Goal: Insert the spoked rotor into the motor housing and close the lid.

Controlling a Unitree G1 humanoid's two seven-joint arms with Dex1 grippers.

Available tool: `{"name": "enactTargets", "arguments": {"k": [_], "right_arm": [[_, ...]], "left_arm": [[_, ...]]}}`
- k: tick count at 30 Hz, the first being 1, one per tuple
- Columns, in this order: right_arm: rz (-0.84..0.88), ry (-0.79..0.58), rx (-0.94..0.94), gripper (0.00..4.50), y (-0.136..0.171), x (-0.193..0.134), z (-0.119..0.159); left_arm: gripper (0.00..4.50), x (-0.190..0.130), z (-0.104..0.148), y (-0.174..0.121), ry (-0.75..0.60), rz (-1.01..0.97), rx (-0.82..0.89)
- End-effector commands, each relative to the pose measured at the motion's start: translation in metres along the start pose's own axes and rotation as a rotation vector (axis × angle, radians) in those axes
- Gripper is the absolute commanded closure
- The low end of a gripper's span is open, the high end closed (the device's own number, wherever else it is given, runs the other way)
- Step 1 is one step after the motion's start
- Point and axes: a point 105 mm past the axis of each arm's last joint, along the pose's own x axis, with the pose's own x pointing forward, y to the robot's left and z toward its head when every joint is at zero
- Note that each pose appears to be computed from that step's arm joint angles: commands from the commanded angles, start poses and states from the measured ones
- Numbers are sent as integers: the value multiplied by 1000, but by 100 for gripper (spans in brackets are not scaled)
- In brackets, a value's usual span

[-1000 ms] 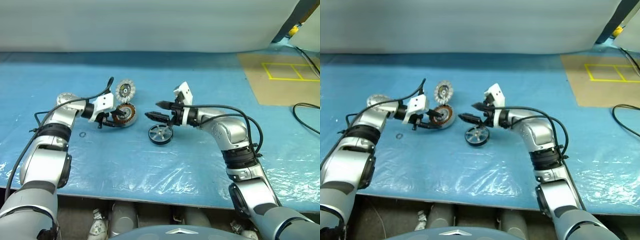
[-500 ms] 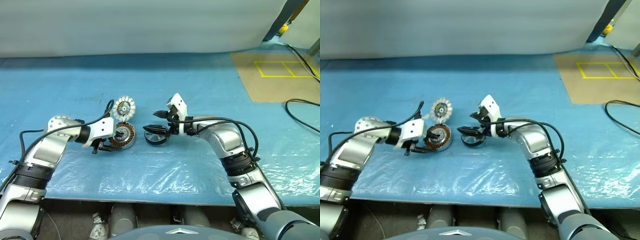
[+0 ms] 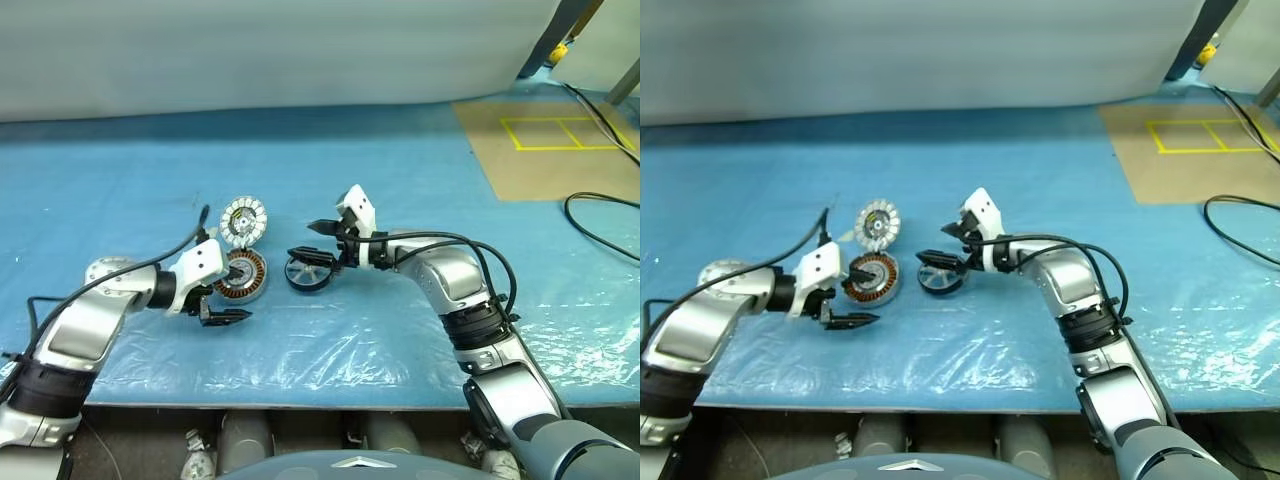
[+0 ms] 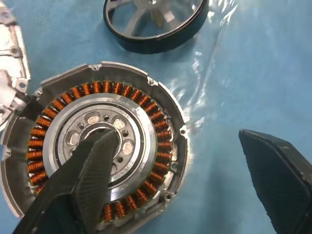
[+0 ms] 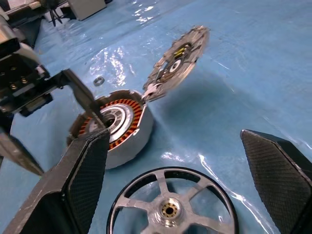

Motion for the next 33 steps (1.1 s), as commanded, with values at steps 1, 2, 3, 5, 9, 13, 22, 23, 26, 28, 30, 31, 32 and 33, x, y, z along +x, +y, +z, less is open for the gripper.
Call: {"name": "enactTargets", "arguments": {"k": [1,2,3,5,9,13,22,23,26,28,30,31,32,33], "right_arm": [[29,-42,-18,0,5,3,7],[34,-52,-20,0,6,5,9],[43,-70,-27,0,7,6,12],[55,-121,-54,0,10,8,21],[53,-182,-107,0,12,10,32],[46,-179,-147,0,11,14,32],[165,-176,-293,0,38,11,34],[184,-172,-298,0,42,10,33],[229,-135,-332,0,51,8,25],[247,-117,-345,0,56,7,20],[252,-113,-345,0,58,7,18],[254,-112,-344,0,59,7,18],[256,-112,-341,0,59,8,17],[257,-112,-340,0,60,9,17]], "left_arm": [[24,-23,40,-14,-200,21,-9],[24,-28,47,-14,-266,50,-20],[24,-35,51,-13,-328,93,-39],[24,-47,44,-10,-377,198,-83],[24,-61,19,3,-457,431,-185],[24,-65,-27,27,-437,743,-267],[24,-62,-66,32,-512,960,-386],[24,-63,-68,32,-528,967,-388],[24,-78,-72,35,-636,1028,-442],[24,-86,-81,35,-650,1072,-465],[24,-88,-88,34,-631,1092,-469],[24,-90,-90,34,-639,1107,-478],[24,-93,-92,33,-647,1124,-487],[24,-95,-93,31,-650,1134,-488]]}}
